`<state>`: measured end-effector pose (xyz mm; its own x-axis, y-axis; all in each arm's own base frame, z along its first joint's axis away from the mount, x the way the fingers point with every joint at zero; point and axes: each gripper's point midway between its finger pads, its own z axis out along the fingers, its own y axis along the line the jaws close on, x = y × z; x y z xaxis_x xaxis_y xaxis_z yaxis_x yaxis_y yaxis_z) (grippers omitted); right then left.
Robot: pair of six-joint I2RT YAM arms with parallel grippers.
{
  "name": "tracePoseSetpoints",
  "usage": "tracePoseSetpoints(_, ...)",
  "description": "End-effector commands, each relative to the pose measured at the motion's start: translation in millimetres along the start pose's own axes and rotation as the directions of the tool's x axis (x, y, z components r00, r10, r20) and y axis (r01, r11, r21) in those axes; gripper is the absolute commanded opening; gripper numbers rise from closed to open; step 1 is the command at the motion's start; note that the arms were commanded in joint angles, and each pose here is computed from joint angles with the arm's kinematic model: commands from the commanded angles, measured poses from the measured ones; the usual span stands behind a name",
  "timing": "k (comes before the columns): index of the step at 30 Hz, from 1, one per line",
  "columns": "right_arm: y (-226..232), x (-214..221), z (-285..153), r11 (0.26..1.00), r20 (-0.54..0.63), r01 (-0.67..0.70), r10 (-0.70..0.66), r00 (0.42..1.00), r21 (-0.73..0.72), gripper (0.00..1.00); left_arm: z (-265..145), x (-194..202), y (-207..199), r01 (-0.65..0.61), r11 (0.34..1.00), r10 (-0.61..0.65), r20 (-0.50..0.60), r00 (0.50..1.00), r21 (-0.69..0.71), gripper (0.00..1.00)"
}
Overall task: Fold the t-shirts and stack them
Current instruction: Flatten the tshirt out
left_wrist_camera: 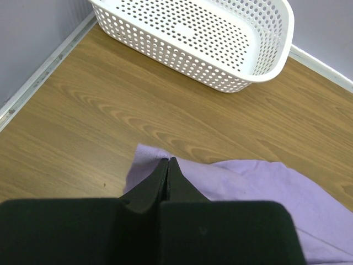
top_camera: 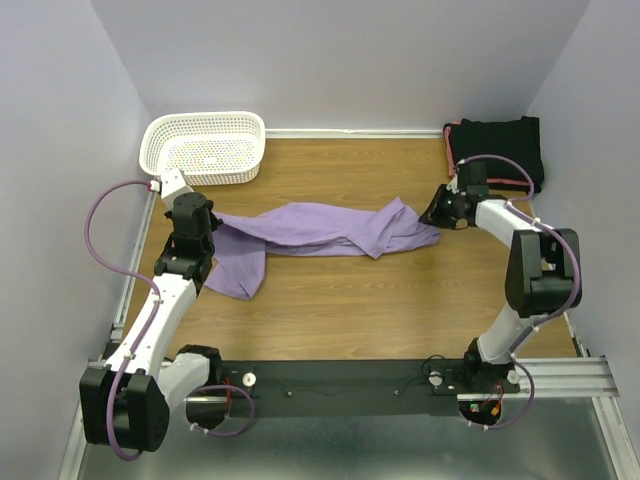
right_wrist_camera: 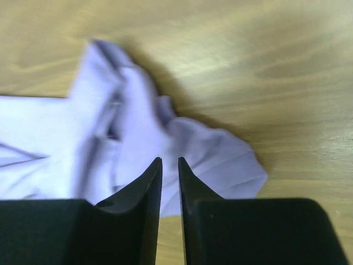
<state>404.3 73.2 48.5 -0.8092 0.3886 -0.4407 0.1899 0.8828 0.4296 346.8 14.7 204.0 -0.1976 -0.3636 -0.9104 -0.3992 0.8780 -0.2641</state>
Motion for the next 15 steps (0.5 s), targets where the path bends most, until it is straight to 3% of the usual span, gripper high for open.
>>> tracePoseSetpoints(1,34.9,-27.3,-25.4,0.992,0.100,-0.015,0.028,0.995,-0.125,0.28,0.5,-9.8,-2.1,0.010,1.000,-0.010,0.021,1.000,-0.001,0.00)
tracePoseSetpoints(5,53.0,-35.5,-22.6,0.979,0.110,-0.067,0.089,0.990,-0.193,0.29,0.9,-9.6,-1.5,0.009,1.000,-0.009,0.021,1.000,-0.004,0.00)
tracePoseSetpoints(15,55.9,-27.7,17.2,0.966,0.040,-0.162,0.173,0.984,-0.202,0.29,-0.2,-10.7,-1.2,0.011,1.000,-0.011,0.026,1.000,-0.004,0.00)
